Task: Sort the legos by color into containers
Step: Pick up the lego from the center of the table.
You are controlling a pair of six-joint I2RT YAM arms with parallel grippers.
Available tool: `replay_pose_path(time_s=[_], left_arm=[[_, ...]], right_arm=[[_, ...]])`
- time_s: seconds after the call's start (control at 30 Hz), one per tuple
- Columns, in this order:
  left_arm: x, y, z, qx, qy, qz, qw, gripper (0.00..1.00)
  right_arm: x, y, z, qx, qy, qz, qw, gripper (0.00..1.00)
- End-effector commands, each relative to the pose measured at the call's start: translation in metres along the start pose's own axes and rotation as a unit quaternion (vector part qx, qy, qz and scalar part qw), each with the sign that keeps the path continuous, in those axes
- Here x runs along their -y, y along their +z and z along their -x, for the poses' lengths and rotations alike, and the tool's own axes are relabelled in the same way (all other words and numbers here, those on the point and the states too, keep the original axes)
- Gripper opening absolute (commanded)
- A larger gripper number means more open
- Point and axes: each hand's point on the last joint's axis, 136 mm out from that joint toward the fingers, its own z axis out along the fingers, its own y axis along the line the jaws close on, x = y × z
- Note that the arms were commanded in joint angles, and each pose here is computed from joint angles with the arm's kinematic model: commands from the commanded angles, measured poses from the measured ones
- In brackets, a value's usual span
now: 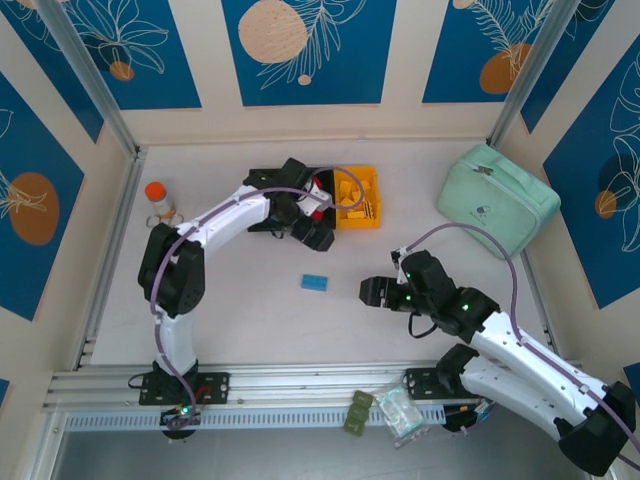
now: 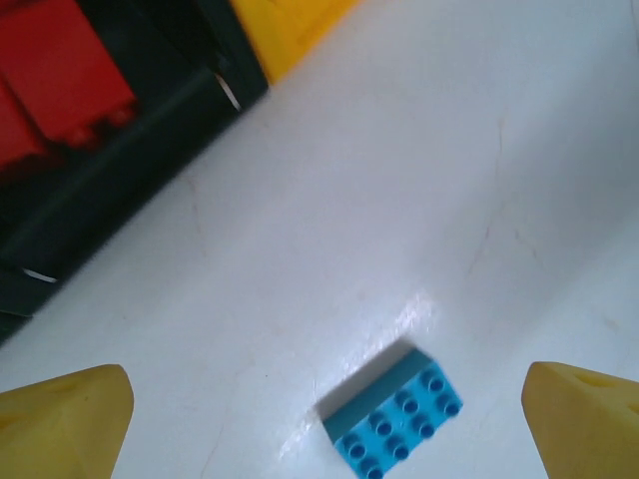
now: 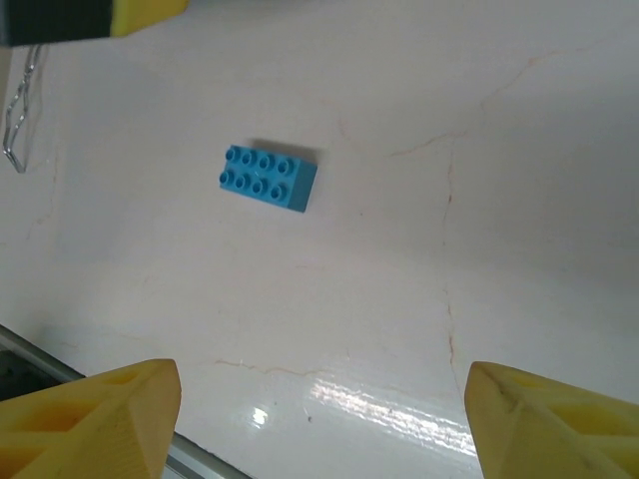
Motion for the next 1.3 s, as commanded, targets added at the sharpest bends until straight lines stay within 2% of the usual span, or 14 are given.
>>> replay_pose_path(time_s=[0.0,0.1,0.23,0.37,0.53,0.9,1.07,1.23,1.27], left_arm=[[0.021,-0.008,-0.017,-0.015,0.093,-0.039,0.995,0.99],[0.024,0.002,-0.030,-0.035,0.167,-0.027,0.985,0.99],[0.031,0.012,-0.040,-0.023,0.253,-0.019,0.967,0.99],[0.030,0.022,-0.047,-0.027,0.282,-0.022,0.959,0.99],[0.032,0.043,-0.067,-0.076,0.320,-0.025,0.944,1.00],[0.022,0.078,-0.089,-0.128,0.337,0.005,0.933,0.93],[0.023,0.086,-0.094,-0.140,0.339,0.016,0.930,0.85],[0.026,0.090,-0.100,-0.151,0.324,0.011,0.934,0.64],[0.026,0.090,-0.101,-0.152,0.320,0.011,0.935,0.63]], right_arm=[[-0.001,-0.001,-0.009,-0.012,0.004,0.008,1.000,0.75],[-0.003,0.000,-0.012,-0.017,0.002,0.011,1.000,0.75],[0.001,0.000,-0.021,-0.027,0.001,0.002,1.000,0.75],[0.007,-0.001,-0.026,-0.026,0.008,-0.004,1.000,0.75],[0.011,-0.002,-0.028,-0.021,0.016,-0.006,1.000,0.75],[0.015,-0.001,-0.025,-0.014,0.021,-0.015,1.000,0.75],[0.019,0.000,-0.024,-0.010,0.029,-0.022,0.999,0.75],[0.021,0.000,-0.024,-0.007,0.030,-0.026,0.999,0.75],[0.021,0.000,-0.023,-0.006,0.031,-0.026,0.999,0.75]])
